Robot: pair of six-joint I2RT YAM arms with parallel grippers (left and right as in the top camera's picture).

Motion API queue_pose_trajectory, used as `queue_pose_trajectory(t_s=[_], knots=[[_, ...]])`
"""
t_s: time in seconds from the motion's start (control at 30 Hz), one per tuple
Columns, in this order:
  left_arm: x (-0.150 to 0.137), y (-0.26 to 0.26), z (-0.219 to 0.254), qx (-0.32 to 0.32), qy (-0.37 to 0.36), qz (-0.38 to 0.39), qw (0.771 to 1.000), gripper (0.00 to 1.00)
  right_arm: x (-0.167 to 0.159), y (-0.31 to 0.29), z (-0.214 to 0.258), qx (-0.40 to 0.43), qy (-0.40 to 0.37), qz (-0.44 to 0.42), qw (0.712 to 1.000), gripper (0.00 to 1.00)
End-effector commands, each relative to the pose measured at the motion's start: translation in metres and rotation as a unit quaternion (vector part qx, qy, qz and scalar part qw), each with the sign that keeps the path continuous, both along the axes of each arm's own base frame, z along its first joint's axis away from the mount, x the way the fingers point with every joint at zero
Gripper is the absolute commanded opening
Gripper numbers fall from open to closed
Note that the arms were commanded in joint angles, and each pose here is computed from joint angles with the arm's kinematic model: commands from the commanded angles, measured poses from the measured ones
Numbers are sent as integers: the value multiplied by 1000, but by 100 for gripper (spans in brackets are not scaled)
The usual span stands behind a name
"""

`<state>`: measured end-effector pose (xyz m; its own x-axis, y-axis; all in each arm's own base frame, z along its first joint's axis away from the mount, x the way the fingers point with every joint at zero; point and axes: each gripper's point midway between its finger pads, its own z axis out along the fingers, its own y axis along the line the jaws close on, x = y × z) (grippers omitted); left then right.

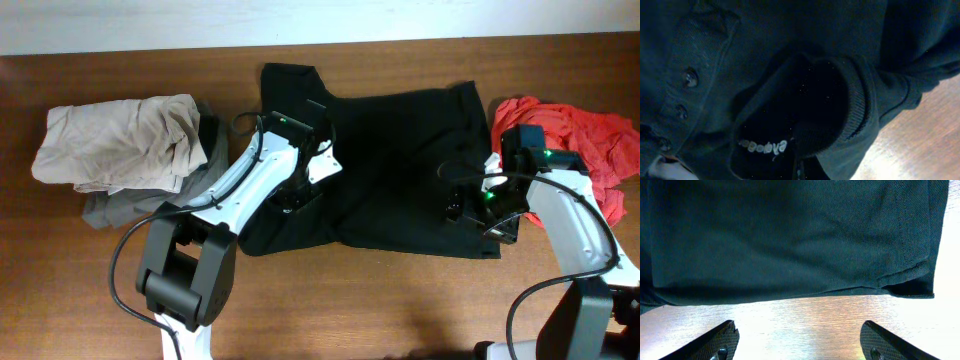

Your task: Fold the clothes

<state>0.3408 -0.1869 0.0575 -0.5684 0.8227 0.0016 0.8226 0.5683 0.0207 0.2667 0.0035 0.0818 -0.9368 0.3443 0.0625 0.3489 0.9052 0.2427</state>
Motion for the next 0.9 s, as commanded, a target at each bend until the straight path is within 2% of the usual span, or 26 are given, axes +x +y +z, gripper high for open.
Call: queue_pose_trajectory(t_s=[0.0,0.1,0.17,0.23,0.3,0.33,0.37,0.5,0.73,0.87], knots=[[12,0,0,6,-23,-15,1000,0,0,1,4,-2,-9,0,1000,83],[23,2,-3,6,-41,-10,999,1,0,1,4,-2,-8,0,1000,83],[28,1,-4,3,-47,-11,999,6,0,1,4,-2,-8,0,1000,83],[33,3,-5,6,-56,-9,998,23,-1,1,4,-2,-7,0,1000,83],[38,8,-5,16,-65,-5,998,34,-1,1,4,-2,-7,0,1000,83],[40,11,-4,24,-71,-4,997,44,-1,1,4,-2,-7,0,1000,83],[42,15,-3,33,-76,-2,997,47,-1,1,4,-2,-7,0,1000,83],[53,31,8,75,-106,42,991,47,-1,1,4,-2,-7,0,1000,83],[49,42,55,71,-97,99,988,48,-1,1,4,-2,-6,0,1000,83],[26,42,59,33,-37,101,994,49,-1,1,4,-2,-6,0,1000,83]])
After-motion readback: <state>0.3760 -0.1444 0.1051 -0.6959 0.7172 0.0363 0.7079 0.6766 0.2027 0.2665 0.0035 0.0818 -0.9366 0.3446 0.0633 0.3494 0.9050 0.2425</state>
